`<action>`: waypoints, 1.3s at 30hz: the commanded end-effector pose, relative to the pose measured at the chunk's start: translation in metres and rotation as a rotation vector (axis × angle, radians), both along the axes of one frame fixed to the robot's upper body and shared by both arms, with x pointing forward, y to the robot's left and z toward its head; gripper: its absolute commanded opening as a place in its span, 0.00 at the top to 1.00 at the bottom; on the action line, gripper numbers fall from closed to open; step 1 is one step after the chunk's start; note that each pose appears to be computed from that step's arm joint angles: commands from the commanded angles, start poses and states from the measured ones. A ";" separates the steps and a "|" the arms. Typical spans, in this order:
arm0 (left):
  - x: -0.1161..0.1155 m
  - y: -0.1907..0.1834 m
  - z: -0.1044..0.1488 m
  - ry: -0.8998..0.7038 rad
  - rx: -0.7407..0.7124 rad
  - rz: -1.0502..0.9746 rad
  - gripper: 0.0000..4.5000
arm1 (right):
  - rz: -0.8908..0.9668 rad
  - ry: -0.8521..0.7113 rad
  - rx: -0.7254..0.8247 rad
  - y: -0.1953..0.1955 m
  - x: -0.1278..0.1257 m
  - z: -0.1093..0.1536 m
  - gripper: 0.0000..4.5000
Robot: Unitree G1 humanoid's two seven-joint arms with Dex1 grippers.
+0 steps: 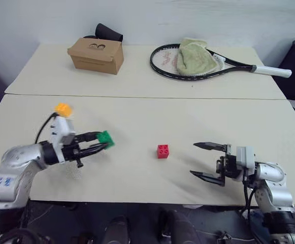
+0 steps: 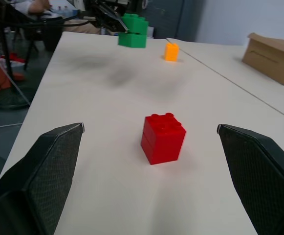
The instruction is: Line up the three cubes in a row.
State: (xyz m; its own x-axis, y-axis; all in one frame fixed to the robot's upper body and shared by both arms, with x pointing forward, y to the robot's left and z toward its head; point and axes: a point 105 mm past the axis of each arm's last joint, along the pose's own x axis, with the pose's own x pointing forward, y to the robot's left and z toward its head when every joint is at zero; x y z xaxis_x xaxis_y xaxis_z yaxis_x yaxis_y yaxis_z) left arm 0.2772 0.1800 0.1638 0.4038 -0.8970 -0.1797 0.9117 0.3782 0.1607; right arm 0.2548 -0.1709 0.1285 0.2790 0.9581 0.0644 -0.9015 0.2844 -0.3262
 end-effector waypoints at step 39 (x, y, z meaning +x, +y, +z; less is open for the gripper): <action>0.047 -0.059 -0.054 -0.059 0.192 -0.390 0.32 | -0.116 0.016 0.017 -0.001 -0.035 0.007 0.00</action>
State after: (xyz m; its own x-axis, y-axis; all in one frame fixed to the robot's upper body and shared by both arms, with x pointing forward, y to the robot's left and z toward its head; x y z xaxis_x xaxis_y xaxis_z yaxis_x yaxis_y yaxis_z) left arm 0.3224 0.1169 0.0957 0.0283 -0.9353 -0.3528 0.9839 -0.0364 0.1752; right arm 0.2205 -0.1721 0.1324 0.3997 0.9145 0.0630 -0.8667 0.3994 -0.2990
